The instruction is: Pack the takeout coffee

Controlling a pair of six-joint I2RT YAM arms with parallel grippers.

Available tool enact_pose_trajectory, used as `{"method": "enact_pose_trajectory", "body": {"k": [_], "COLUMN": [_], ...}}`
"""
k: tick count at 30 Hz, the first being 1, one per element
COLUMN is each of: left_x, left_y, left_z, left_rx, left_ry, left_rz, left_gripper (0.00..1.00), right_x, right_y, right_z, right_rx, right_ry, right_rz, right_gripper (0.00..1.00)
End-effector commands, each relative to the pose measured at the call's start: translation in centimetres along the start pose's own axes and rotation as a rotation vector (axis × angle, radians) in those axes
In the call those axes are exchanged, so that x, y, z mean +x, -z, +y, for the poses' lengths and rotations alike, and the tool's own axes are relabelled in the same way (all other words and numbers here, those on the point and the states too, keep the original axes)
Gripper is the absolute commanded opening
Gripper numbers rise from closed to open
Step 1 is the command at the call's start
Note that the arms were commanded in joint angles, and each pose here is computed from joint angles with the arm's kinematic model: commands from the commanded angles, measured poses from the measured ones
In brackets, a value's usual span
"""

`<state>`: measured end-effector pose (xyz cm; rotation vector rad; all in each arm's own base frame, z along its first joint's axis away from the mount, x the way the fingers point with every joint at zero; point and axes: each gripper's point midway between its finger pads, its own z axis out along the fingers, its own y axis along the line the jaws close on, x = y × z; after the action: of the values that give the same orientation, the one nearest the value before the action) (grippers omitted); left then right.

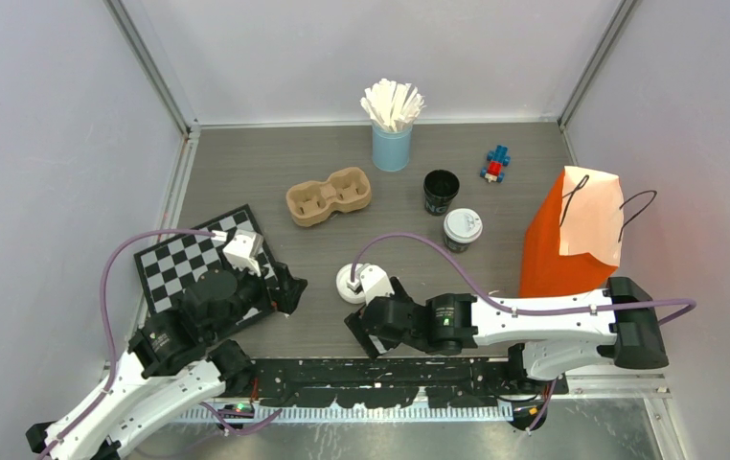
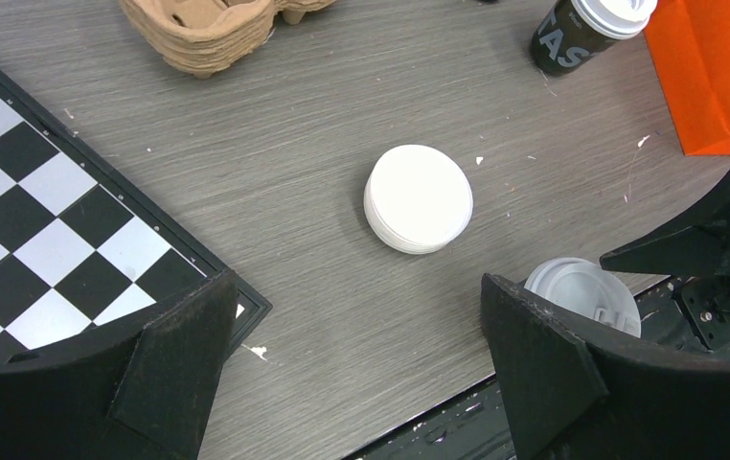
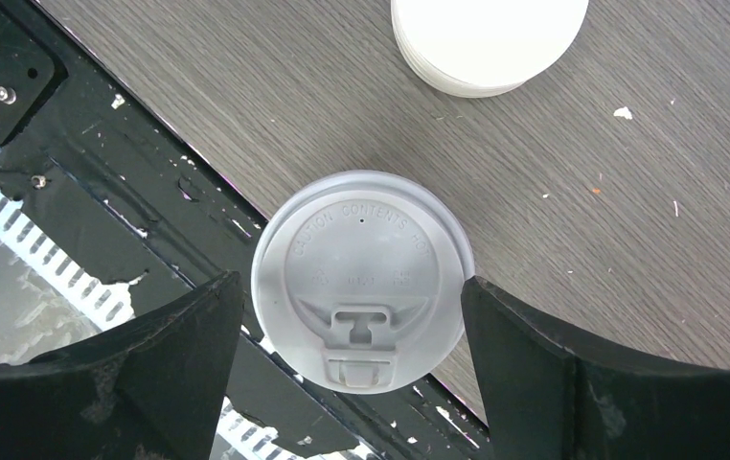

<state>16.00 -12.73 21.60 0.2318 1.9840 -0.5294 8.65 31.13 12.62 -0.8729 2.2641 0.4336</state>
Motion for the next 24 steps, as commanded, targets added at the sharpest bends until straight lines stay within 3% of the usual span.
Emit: {"method": "enact_pose_trajectory", "body": {"k": [1, 13, 24], "left_x": [-0.2, -0.1, -0.1], "left_y": [0.0, -0.1, -0.2], "left_z": [0.0, 0.0, 0.0], "left_rx": [0.004, 0.002, 0.002], "left_ry": [-0.01, -0.014, -0.018], "left_rz": [-0.016, -0.01, -0.008], "left_gripper": [1.0, 1.0, 1.0], "right_x": [-0.8, -0.3, -3.0], "right_y": [0.1, -0.4, 1.8], "right_z": [0.3, 0.1, 1.4], "right_rx": [0.002, 0.025, -0.045], "right_ry": [0.003, 0.016, -0.029], "right_rz": [-0.02, 0.006, -0.057], "right_gripper": [0.88, 0.87, 0.9]}}
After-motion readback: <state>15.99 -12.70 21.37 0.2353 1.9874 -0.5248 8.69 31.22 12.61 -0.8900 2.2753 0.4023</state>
